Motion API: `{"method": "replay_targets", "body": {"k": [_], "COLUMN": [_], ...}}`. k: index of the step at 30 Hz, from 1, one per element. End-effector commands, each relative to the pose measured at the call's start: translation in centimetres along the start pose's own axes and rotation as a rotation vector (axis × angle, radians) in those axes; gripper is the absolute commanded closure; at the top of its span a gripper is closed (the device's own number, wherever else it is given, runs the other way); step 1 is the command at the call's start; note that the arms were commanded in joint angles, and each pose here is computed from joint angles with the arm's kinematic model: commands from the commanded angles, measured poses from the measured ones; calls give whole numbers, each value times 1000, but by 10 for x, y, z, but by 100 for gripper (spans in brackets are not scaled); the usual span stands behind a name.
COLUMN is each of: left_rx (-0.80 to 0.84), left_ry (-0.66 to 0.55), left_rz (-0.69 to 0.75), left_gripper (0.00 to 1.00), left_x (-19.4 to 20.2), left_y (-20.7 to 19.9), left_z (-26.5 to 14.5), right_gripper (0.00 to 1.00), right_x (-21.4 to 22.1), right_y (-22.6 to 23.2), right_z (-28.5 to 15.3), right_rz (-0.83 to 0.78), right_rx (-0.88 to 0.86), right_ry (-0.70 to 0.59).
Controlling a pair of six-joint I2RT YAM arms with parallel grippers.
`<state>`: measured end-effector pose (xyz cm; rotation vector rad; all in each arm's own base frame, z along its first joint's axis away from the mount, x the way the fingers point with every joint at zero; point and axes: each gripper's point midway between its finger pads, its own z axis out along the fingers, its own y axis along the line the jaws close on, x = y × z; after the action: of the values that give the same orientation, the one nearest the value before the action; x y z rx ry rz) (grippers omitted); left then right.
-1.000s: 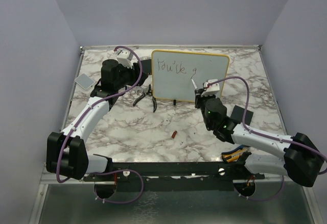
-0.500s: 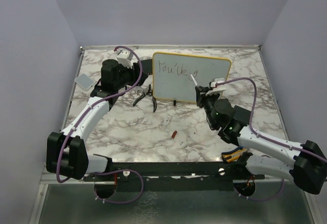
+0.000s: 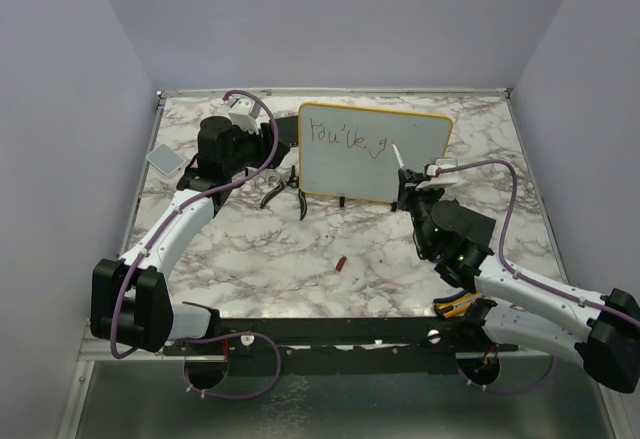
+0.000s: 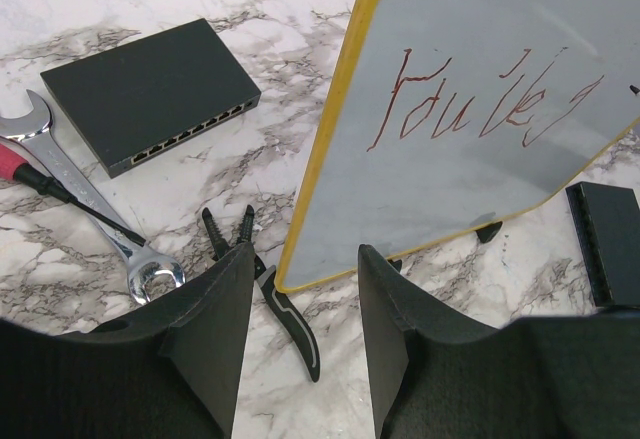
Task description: Write a sentence on the whiteboard
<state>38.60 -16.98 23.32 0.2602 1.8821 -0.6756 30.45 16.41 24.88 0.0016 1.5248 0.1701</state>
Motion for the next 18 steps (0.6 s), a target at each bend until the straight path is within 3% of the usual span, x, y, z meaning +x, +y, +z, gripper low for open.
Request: {"method": "replay_targets", "body": {"k": [1, 18], "left_rx": [-12, -15], "left_ry": [-30, -34], "left_rz": [18, 20], "left_gripper": [52, 52], "left_x": [-8, -9], "left_y": [2, 2], "left_z": [-5, -6], "right_gripper": [99, 99], "right_x": [3, 6], "right_y": [-14, -10], "right_z": [-1, 12], "right_rz": [-34, -101], "right_rx": [64, 62], "right_ry": [-2, -4]}}
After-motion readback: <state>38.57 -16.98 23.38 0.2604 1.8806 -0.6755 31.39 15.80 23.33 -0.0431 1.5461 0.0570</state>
